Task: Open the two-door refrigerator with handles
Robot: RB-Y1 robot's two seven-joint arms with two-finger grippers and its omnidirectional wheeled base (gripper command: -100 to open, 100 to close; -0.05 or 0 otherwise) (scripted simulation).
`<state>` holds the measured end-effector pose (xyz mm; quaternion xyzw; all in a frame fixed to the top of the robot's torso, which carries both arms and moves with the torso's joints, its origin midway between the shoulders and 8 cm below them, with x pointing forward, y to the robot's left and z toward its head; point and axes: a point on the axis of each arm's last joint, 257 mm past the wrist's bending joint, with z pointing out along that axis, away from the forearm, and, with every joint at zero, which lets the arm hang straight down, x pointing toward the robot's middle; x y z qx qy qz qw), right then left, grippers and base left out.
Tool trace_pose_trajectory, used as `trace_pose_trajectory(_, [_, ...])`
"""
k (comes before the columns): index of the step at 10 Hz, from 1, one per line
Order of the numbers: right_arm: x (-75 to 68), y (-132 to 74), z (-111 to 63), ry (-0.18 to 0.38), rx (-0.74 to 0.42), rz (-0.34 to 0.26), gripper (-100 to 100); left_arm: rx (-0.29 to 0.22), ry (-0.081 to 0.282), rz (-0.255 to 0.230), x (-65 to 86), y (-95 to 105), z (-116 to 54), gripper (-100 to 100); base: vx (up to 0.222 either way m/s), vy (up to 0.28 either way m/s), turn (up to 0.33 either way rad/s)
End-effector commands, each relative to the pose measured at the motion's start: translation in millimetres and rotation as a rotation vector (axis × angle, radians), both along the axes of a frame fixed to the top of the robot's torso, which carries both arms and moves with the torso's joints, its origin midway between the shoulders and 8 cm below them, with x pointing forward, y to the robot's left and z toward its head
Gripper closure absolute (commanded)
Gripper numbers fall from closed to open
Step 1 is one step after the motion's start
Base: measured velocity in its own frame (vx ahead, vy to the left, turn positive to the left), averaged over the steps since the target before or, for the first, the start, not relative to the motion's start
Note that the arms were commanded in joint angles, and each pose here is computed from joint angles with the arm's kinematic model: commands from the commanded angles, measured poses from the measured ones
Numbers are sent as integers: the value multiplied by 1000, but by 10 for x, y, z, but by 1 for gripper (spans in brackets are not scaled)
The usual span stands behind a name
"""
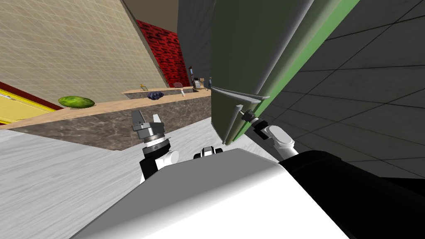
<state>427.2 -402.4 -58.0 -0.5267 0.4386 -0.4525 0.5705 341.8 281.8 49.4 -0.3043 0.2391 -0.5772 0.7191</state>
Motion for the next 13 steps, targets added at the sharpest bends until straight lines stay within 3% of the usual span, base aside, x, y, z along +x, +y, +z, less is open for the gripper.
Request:
trace_pose_trajectory(1, [27, -178, 42, -9, -3, -44, 100, 0, 0, 0, 0, 0, 0, 0, 37, 348, -74])
trace_pose_trajectory(2, [27, -178, 42, -9, -3, -44, 100, 0, 0, 0, 0, 0, 0, 0, -7, 260, -28])
trace_pose_trajectory(7, [-20, -663, 63, -11, -6, -161, 100, 0, 0, 0, 0, 0, 0, 0, 33, 353, -63])
trace_pose_trajectory(9, [-42, -656, 5, 2, -5, -159, 100, 0, 0, 0, 0, 0, 1, 0, -6, 246, -41])
trace_pose_trajectory(10, [-73, -709, -24, 29, -13, -154, -100, 0, 0, 0, 0, 1, 1, 0, 15, 52, -83])
trace_pose_trajectory(13, [-106, -770, 2, 64, -37, -136, -100, 1, 0, 0, 0, 1, 0, 0, 36, 34, -61])
